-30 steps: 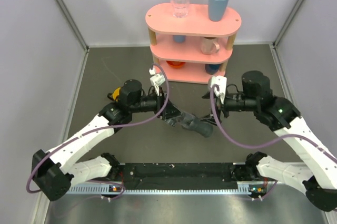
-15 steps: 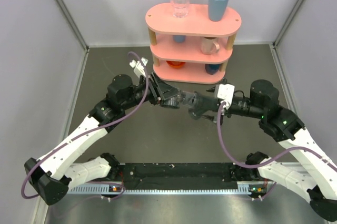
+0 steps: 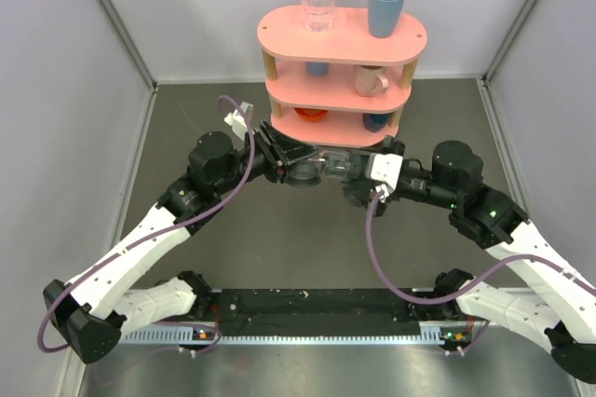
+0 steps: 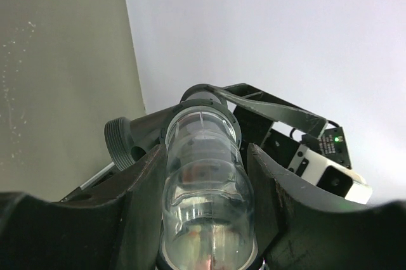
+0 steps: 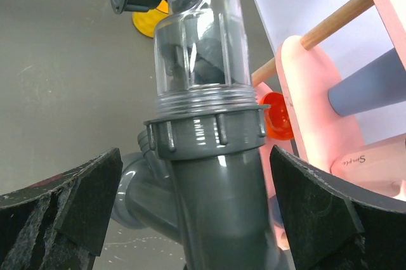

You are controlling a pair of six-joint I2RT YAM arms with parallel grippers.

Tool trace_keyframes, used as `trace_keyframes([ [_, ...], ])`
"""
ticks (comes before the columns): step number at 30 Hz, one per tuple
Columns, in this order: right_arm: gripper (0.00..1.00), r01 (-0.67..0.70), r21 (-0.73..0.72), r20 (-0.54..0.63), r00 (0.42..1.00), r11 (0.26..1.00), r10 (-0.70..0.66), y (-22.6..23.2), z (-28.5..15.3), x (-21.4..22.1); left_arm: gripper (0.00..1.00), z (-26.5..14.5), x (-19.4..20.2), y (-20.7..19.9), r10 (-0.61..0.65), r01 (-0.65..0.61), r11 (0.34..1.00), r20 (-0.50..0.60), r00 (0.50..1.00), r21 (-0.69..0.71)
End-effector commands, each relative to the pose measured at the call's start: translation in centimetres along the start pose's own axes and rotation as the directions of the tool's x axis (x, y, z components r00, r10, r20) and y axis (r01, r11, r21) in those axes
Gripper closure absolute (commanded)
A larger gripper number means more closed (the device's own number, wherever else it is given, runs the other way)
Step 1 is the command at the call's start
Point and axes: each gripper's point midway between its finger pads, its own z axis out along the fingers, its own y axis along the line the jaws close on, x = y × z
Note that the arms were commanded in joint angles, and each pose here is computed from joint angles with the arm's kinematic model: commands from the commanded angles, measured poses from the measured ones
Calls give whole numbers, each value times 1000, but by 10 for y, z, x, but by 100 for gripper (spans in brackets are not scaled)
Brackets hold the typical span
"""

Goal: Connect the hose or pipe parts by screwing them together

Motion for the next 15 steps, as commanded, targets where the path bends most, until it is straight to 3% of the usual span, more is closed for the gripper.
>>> trace_keyframes([
  [1,4,81,44,38,996,996,-83,-16,1,-21,100,-9,-11,-50,-13,6,986,44,999,164],
  [9,7,128,46,35,991,991,-129,-22,11,-31,100,-12,-7,-48,-42,39,987,21,999,153],
  [15,17,143,51,35,989,988,-145,-25,12,-33,100,-13,-6,-40,-43,39,990,25,999,132],
])
